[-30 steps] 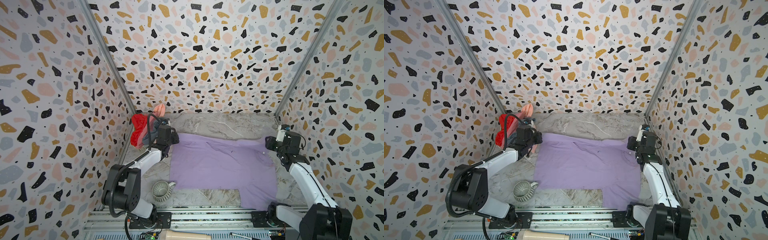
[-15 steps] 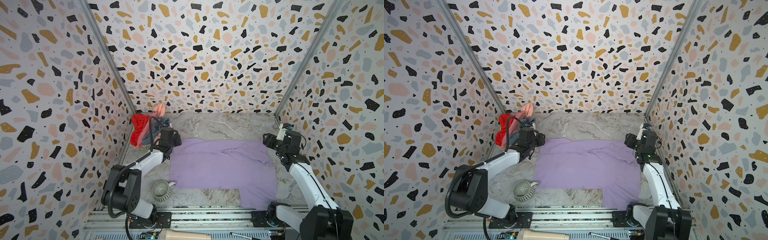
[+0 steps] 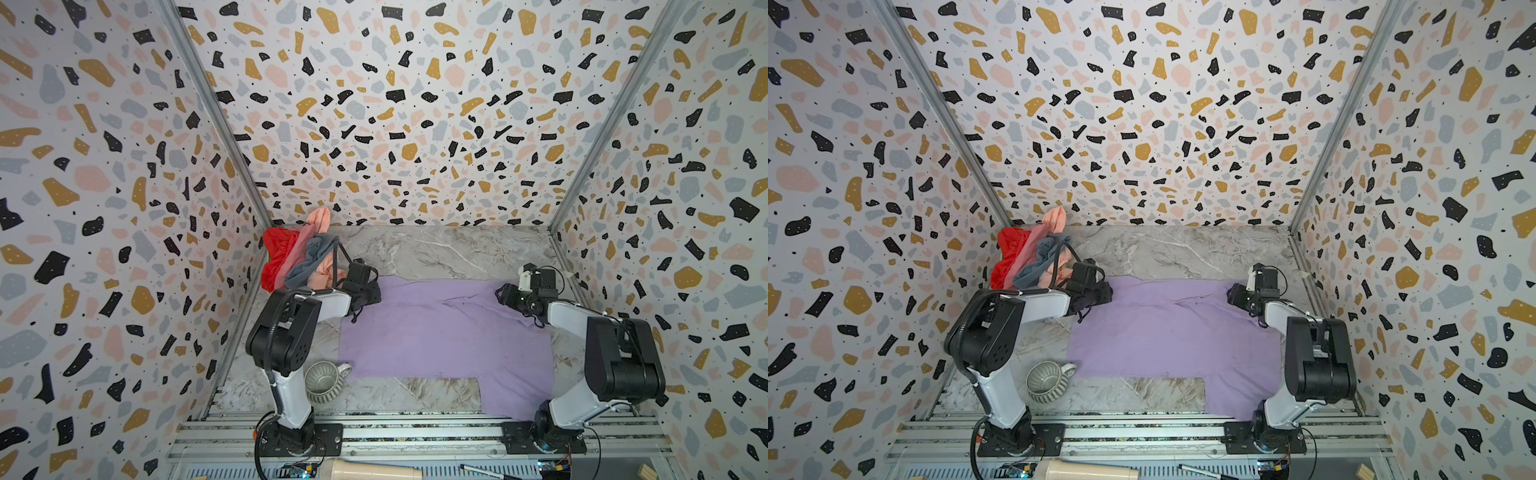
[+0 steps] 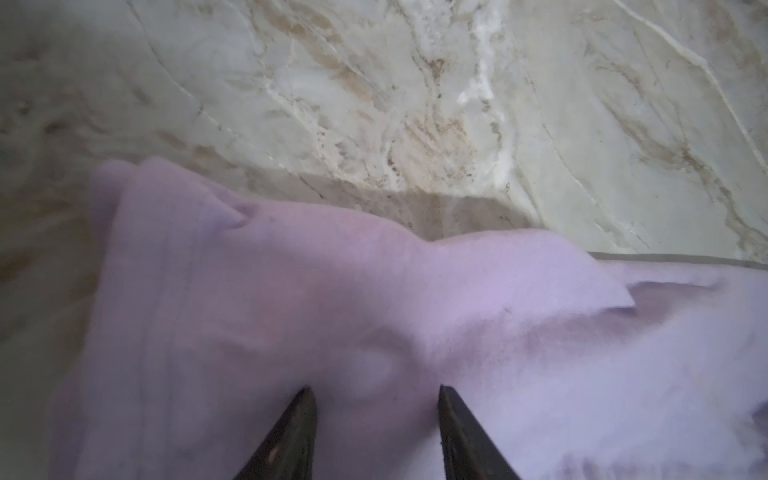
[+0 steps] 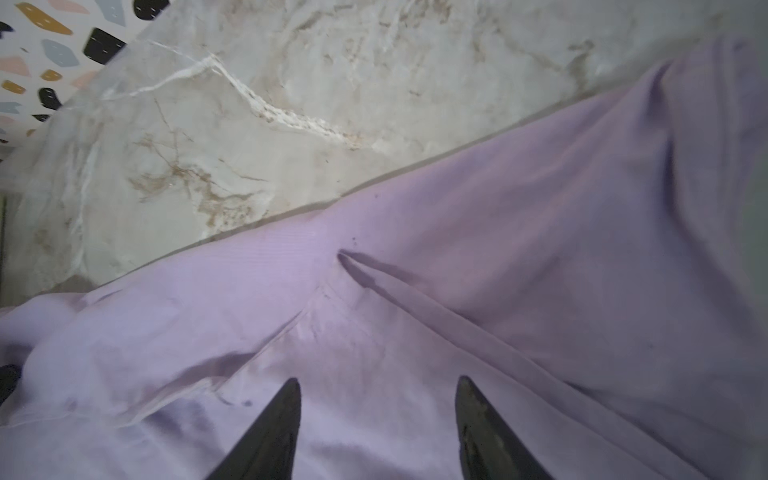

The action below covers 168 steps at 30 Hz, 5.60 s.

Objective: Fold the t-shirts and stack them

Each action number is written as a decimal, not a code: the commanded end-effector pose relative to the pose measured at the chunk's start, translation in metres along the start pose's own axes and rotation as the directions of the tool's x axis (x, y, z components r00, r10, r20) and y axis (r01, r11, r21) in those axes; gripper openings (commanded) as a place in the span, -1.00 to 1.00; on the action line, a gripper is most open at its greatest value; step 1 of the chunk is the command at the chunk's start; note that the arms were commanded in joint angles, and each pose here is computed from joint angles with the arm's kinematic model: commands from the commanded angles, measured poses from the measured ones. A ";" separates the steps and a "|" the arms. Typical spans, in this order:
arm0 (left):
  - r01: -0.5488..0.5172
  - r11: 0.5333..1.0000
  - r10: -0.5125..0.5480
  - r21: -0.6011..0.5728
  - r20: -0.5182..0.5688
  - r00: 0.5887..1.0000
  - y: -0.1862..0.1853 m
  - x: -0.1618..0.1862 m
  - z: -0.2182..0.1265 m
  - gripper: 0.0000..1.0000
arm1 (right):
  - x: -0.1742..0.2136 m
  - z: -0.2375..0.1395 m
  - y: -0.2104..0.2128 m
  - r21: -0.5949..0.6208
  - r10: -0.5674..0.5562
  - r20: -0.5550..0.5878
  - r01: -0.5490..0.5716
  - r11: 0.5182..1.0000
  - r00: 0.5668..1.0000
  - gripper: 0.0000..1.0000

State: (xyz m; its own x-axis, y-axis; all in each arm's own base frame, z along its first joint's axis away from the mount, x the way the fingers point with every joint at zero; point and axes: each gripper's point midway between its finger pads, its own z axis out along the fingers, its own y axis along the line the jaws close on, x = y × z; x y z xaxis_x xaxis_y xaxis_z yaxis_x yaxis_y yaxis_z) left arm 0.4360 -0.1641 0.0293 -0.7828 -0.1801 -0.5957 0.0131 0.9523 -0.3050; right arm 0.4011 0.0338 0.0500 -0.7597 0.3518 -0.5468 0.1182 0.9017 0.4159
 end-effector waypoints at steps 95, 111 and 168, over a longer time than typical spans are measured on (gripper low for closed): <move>-0.039 0.976 0.002 0.215 0.169 0.986 -0.049 -0.085 -0.020 0.30 | -0.125 0.098 0.033 0.297 -0.378 -0.002 0.362 0.884 0.926 -0.07; -0.020 0.984 -0.006 0.179 0.141 0.990 -0.043 -0.082 -0.003 0.30 | -0.109 0.114 0.029 0.277 -0.406 -0.050 0.403 0.872 0.913 -0.74; 0.091 0.996 -0.090 0.027 -0.031 0.995 0.003 -0.061 0.078 0.33 | -0.086 0.089 -0.008 0.175 -0.063 -0.032 0.067 0.982 0.998 0.28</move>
State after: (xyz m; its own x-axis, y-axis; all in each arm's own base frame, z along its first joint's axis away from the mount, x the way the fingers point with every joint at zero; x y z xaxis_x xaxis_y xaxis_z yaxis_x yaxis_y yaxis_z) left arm 0.5303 -0.1828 0.0370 -0.7584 -0.2537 -0.6004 0.0217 0.9108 -0.4122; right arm 0.5177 0.0191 0.0352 -0.7738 0.2528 -0.5808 0.1692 0.9661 0.1951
